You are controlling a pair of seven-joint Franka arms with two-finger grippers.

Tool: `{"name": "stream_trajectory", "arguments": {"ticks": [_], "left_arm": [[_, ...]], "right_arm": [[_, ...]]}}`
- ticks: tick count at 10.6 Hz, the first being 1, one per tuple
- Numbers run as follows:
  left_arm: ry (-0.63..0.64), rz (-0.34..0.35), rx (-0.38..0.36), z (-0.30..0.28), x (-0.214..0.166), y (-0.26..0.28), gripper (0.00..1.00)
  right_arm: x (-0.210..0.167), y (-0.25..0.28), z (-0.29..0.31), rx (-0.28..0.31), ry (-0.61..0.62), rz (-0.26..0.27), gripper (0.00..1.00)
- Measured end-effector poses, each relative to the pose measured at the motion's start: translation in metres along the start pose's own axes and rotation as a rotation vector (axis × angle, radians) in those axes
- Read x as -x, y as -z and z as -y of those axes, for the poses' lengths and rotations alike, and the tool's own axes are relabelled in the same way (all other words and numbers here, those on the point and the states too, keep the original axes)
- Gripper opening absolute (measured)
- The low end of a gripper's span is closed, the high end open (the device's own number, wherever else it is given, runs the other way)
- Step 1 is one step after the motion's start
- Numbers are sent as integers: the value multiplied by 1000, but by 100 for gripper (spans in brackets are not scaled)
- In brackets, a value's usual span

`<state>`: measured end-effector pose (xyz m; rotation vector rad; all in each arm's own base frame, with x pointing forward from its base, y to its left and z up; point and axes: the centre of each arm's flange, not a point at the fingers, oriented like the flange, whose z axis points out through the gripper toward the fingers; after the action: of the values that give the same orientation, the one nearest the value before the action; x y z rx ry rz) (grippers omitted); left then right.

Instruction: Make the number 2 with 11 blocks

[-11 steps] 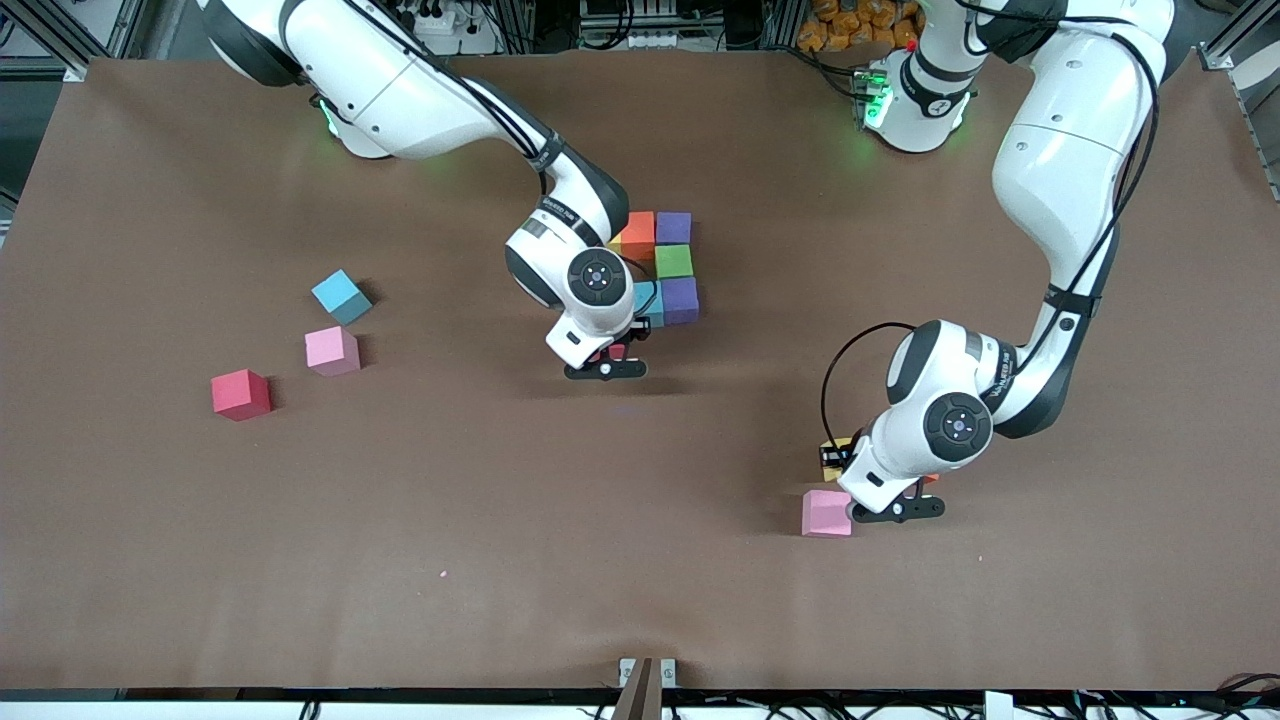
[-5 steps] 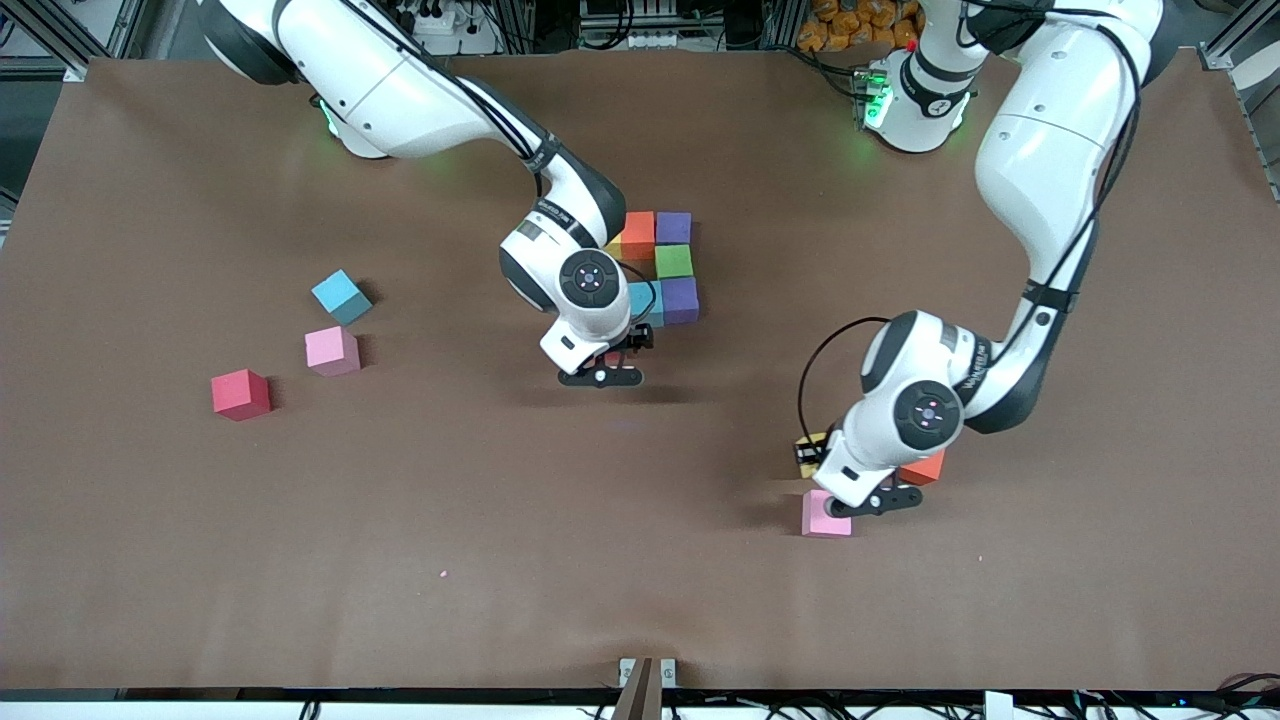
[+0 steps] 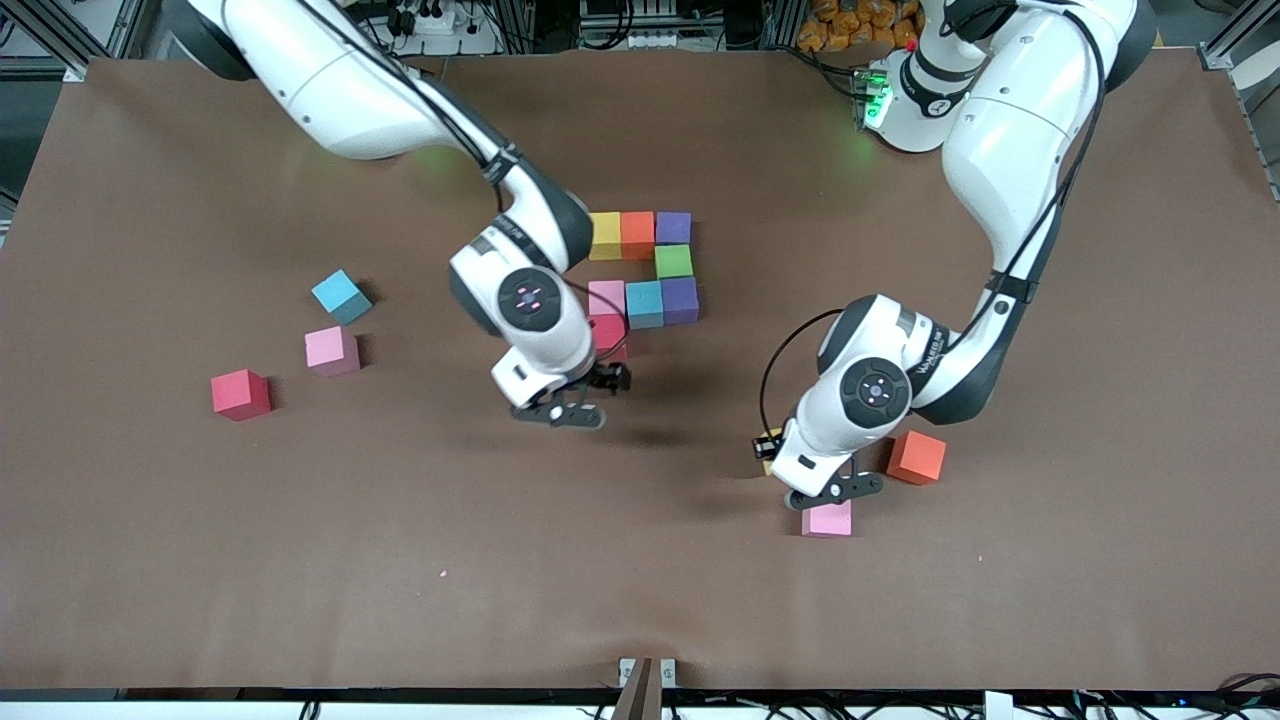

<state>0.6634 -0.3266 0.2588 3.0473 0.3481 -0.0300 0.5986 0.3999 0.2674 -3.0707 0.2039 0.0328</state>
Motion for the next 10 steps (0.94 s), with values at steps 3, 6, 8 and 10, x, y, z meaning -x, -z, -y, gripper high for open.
{"name": "stream_trajectory", "arguments": {"ticks": [3, 6, 8, 10], "left_arm": [[13, -28, 32, -44, 31, 2, 55], [25, -55, 73, -81, 60, -9, 55], [27, -58, 80, -92, 71, -14, 55], [45, -65, 98, -104, 81, -14, 55]], "right_arm": [[-23, 4, -29, 14, 12, 12, 100], [-34, 17, -50, 45, 54, 35, 100], [-42, 25, -64, 54, 69, 42, 100], [-42, 29, -66, 59, 77, 45, 100]]}}
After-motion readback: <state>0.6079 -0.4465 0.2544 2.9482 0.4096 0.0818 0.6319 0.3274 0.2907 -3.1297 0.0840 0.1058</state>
